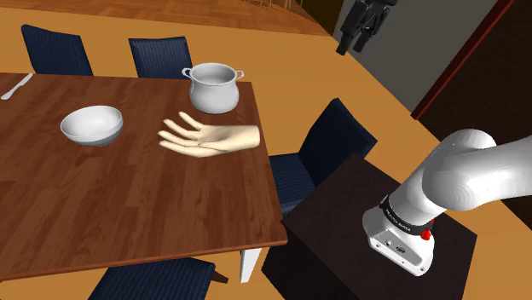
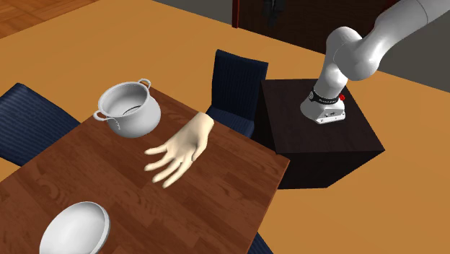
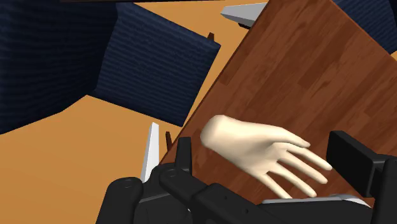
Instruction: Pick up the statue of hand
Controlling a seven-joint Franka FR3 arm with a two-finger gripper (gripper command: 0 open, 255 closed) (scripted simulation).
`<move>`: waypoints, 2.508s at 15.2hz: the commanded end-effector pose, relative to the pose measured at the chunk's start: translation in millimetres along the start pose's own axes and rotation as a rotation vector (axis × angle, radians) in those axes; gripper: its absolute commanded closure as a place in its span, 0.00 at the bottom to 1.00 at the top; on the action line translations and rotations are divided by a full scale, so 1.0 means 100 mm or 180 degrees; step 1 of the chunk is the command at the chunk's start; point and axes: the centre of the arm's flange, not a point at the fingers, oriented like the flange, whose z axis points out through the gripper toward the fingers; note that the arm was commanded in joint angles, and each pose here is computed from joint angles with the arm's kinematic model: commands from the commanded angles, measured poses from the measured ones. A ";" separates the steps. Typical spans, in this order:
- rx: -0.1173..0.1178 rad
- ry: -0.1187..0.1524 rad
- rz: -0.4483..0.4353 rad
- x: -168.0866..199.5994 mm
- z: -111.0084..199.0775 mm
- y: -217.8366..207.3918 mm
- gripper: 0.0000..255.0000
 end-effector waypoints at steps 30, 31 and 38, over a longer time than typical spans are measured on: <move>0.0345 -0.0016 -0.2609 1.98 2.92 -1.29 0.00; 0.0357 -0.0017 -0.2699 2.03 3.02 -1.37 0.00; 0.0440 -0.0021 -0.3329 2.27 3.70 -1.94 0.00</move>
